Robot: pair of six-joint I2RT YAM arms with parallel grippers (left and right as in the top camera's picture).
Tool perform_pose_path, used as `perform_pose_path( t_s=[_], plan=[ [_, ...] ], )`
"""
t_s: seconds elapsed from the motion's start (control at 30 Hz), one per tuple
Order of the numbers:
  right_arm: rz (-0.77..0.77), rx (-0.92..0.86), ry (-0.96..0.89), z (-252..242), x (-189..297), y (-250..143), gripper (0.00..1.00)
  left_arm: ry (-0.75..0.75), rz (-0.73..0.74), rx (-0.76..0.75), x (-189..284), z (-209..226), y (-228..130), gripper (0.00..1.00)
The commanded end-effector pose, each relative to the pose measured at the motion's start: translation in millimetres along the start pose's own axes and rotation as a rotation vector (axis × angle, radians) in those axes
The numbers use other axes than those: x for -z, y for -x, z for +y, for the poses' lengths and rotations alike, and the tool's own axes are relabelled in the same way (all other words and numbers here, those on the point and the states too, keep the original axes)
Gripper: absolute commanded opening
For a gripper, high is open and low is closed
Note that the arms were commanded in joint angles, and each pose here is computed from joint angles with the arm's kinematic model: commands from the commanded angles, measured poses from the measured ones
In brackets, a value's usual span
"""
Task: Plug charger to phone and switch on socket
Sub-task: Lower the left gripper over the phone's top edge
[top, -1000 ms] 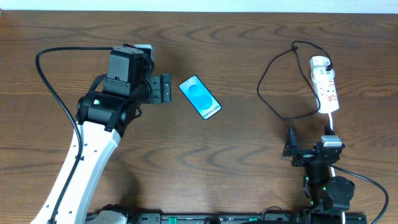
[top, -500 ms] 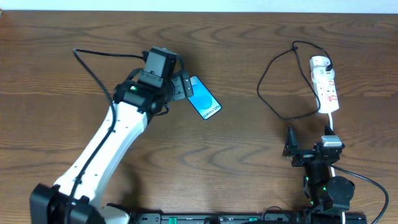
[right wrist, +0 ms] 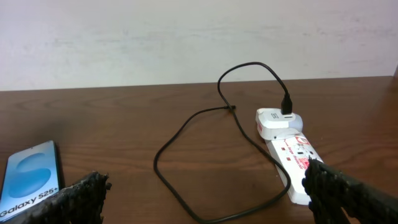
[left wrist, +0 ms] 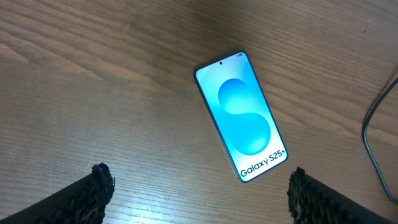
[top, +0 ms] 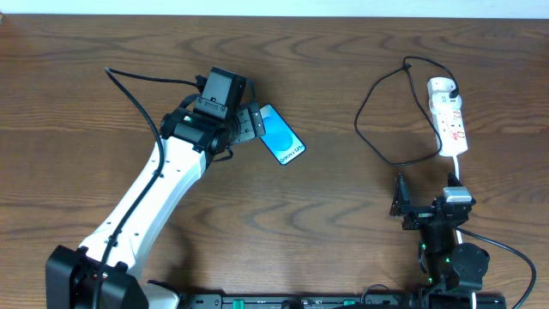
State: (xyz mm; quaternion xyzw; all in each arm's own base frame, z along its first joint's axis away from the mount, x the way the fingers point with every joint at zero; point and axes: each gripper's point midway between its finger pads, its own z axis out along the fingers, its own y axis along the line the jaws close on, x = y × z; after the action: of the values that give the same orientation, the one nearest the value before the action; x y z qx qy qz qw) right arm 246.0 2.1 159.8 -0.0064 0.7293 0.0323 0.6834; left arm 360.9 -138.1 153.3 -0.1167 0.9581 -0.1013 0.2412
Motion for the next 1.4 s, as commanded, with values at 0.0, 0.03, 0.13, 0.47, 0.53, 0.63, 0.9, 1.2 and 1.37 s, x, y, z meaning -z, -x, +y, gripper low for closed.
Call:
perform_pose_path(
  t_s=[0.0, 0.03, 0.13, 0.47, 0.53, 0.63, 0.9, 1.2, 1.37],
  plan=[
    [-0.001, 0.018, -0.011, -2.0, 0.3, -0.4, 0.99, -0.003, -0.032, 0.009, 6.7, -3.9, 10.3, 0.91],
    [-0.001, 0.018, -0.011, -2.0, 0.3, -0.4, 0.99, -0.003, -0.031, 0.009, 6.7, -4.0, 10.2, 0.91],
    [-0.001, 0.018, -0.01, -1.9, 0.3, -0.4, 0.99, 0.002, -0.024, 0.013, 6.7, -2.7, 8.5, 0.91],
    [-0.001, 0.018, -0.011, -2.0, 0.3, -0.4, 0.99, 0.059, -0.088, 0.16, 18.7, 3.4, 26.5, 0.91],
    [-0.001, 0.018, -0.011, -2.0, 0.3, -0.4, 0.99, 0.102, -0.111, 0.171, 29.3, 5.3, 39.6, 0.91],
    [-0.001, 0.018, -0.01, -1.9, 0.3, -0.4, 0.99, 0.124, -0.11, 0.188, 39.6, -16.9, 76.4, 0.91],
    [-0.001, 0.018, -0.011, -2.0, 0.3, -0.4, 0.99, 0.164, 0.07, 0.344, -26.3, -36.7, 61.3, 0.91],
    [-0.001, 0.018, -0.011, -2.0, 0.3, -0.4, 0.99, 0.226, 0.216, 0.314, -82.6, -54.3, 9.8, 0.91],
    [-0.001, 0.018, -0.011, -2.0, 0.3, -0.4, 0.99, 0.253, 0.253, 0.283, -104.8, -58.9, -9.1, 0.91]
  ],
)
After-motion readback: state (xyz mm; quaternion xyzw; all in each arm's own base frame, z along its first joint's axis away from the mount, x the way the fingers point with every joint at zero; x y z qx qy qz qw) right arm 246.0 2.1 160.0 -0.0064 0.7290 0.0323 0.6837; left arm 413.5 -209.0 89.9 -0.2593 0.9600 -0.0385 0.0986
